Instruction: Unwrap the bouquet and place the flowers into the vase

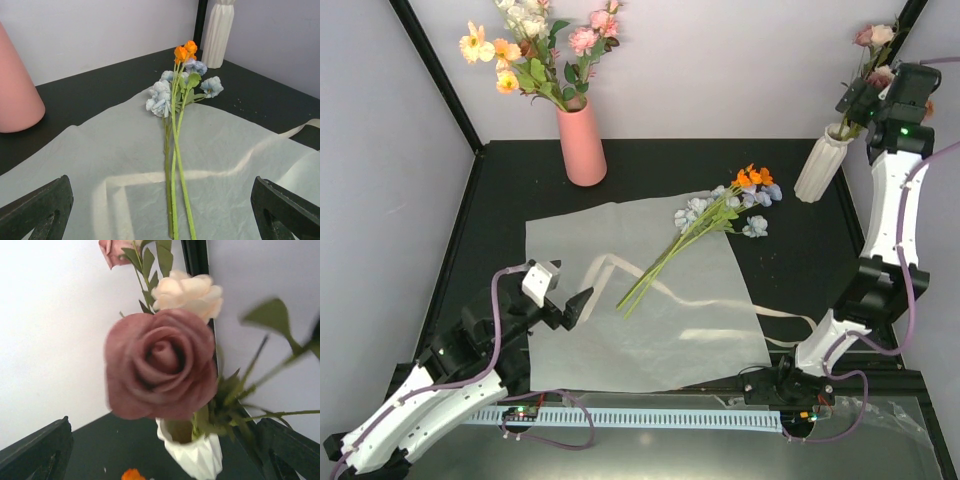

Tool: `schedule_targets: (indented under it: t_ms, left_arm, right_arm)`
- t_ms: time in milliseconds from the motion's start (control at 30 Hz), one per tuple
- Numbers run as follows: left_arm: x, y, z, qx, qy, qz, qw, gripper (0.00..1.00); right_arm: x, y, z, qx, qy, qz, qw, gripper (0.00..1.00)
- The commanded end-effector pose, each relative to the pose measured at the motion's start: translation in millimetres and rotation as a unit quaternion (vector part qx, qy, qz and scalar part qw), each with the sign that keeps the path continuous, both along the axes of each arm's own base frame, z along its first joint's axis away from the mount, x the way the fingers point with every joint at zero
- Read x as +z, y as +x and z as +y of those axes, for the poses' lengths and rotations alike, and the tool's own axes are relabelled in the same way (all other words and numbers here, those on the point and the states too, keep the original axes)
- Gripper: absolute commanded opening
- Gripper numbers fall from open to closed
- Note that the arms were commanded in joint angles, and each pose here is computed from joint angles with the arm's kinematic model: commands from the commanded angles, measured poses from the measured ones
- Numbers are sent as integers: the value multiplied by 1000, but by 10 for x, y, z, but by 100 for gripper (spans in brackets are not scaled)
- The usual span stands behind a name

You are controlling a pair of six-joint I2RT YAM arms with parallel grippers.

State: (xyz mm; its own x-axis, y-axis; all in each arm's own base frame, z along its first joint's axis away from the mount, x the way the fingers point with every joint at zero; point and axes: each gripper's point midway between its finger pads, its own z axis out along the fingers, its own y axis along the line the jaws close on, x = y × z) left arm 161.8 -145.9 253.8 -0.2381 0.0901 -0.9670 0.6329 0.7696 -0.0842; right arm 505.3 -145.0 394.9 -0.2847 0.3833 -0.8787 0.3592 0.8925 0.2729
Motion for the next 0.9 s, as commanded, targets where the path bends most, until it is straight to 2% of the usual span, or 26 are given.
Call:
schedule_targets:
  t_ms: [0,333,533,667,867]
  left_arm:
    - [19,25,-42,-3,-2,-3,1000,99]
    - [27,107,-144,-5,24,26,999,99]
    - [-17,172,-397,-32,25,76,996,99]
    - [-58,243,-572,-44,12,104,994,99]
    - [-234,351,-736,-49,37,143,988,99]
  right_arm:
    - [244,-492,91,-11,-1,1,1000,100]
    - [440,-1309,714,77,38,-57,995,100]
    - [380,-1654,1342,173,88,-128,973,100]
    - [168,-1706,1854,245,96,-104,959,100]
    - [-324,-1818,2393,309,87,-57,945,100]
